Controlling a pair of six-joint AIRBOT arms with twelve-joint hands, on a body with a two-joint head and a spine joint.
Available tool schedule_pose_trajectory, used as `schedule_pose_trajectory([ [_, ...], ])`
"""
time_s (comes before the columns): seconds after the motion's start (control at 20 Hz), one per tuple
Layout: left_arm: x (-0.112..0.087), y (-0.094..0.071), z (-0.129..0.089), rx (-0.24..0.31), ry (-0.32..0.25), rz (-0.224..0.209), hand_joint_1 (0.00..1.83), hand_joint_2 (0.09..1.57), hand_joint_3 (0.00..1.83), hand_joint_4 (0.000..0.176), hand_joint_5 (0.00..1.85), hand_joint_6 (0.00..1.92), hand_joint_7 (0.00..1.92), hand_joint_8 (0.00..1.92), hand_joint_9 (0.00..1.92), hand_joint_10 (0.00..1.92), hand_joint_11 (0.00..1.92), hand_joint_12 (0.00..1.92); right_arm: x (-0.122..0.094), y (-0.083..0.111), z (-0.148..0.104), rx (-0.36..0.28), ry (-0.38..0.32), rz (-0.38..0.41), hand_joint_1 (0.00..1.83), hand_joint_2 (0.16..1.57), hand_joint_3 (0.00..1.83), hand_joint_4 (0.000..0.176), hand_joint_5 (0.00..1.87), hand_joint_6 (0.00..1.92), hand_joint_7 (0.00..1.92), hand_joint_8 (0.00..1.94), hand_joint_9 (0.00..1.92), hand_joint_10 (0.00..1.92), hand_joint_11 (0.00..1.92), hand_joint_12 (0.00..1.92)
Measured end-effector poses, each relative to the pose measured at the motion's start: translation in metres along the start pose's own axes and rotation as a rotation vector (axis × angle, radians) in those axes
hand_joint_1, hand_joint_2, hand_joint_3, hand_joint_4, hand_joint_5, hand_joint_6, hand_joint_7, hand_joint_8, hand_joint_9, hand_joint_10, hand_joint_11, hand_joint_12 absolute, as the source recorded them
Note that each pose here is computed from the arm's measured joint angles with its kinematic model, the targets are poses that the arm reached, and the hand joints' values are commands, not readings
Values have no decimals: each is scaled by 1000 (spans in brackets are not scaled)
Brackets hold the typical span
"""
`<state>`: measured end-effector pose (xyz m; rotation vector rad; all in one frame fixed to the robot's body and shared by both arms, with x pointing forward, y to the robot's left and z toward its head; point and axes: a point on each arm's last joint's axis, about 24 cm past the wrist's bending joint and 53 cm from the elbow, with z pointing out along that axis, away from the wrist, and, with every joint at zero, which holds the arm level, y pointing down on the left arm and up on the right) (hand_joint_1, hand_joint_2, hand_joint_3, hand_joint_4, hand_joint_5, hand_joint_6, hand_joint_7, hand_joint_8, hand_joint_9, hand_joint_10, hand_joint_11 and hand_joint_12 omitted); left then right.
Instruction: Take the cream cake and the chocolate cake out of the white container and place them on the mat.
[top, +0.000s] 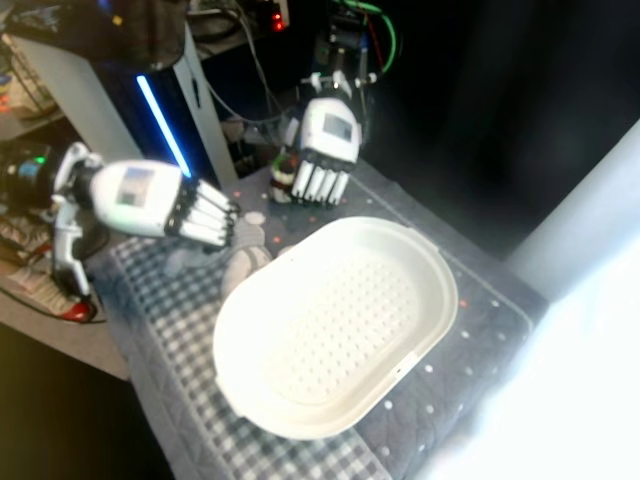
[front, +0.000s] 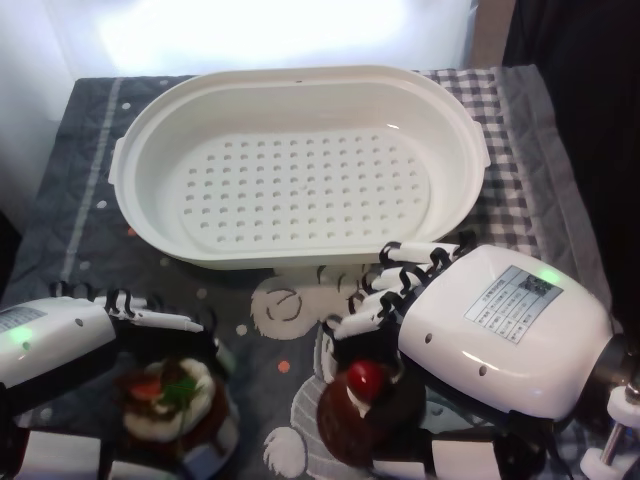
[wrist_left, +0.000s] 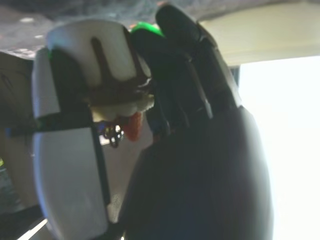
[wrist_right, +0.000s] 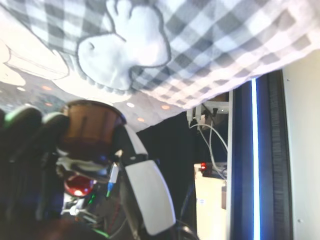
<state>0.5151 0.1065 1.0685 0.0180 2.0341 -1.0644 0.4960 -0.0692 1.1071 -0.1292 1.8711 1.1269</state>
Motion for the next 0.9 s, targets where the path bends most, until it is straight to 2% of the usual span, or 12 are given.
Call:
schedule_pose_trajectory([
  [0.1,-2,2,-1,-4,-10,-6,661,958,0,0,459,28,449,42,228,510,0,1197,-1,-1,-1,3,-1,-2,871,849,0,0,637,442,557,686,430,992,161,1602],
  [0.15,-6,3,-3,-8,-22,-8,638,923,0,28,419,2,402,7,173,578,0,1295,-5,-4,-1,13,-9,0,834,790,0,0,600,373,519,628,366,965,60,1663],
  [0.3,-14,10,-10,-23,-63,-26,647,896,0,46,474,20,451,22,208,616,0,1344,-12,-9,-5,30,-31,-1,742,815,0,0,583,373,489,717,344,1097,116,1691],
  [0.4,-19,10,-15,-22,-93,-38,627,899,0,46,495,22,483,28,232,614,0,1327,-17,-9,-6,28,-51,1,733,821,1,0,583,382,477,775,351,1143,150,1700],
  [0.45,-27,9,-20,-17,-126,-37,669,944,7,40,562,29,613,56,338,589,0,1268,-22,-8,-7,22,-72,3,688,836,5,0,597,447,463,941,395,1207,167,1687],
  [0.5,-38,8,-25,-12,-168,-38,584,979,8,15,637,48,703,88,433,613,100,1195,-27,-6,-7,17,-94,4,616,858,12,0,568,541,436,1050,385,1278,158,1704],
  [0.55,-53,8,-31,-9,-224,-40,542,1044,7,0,732,62,807,125,578,627,306,1082,-33,-5,-8,9,-117,4,540,901,33,0,528,743,476,1090,429,1297,260,1686],
  [0.65,-74,6,-39,10,-312,-45,492,1164,0,0,893,60,932,146,789,533,578,914,-43,-5,-12,5,-153,-3,510,989,90,0,467,1037,465,1252,450,1372,324,1648],
  [0.75,-92,-1,-47,41,-383,-34,548,1218,1,0,946,62,979,171,843,561,594,1015,-60,-7,-15,-1,-215,-10,505,1010,113,0,521,1118,514,1320,520,1395,395,1639],
  [0.8,-101,-6,-51,64,-422,-27,876,1214,0,65,832,1006,1035,173,927,624,687,1156,-72,-7,-18,-3,-260,-12,539,1056,171,0,489,1236,528,1395,528,1458,373,1691],
  [0.85,-110,-9,-55,82,-458,-21,928,1220,1,107,787,1234,1067,179,968,669,745,1214,-87,-5,-23,-16,-313,-24,577,1021,235,0,536,1291,598,1371,597,1431,438,1681],
  [0.9,-121,-13,-60,89,-508,11,1187,1162,3,0,841,1093,963,1095,1024,642,803,1180,-105,-2,-30,-33,-384,-34,672,1092,300,0,407,1536,581,1572,536,1666,378,1887],
])
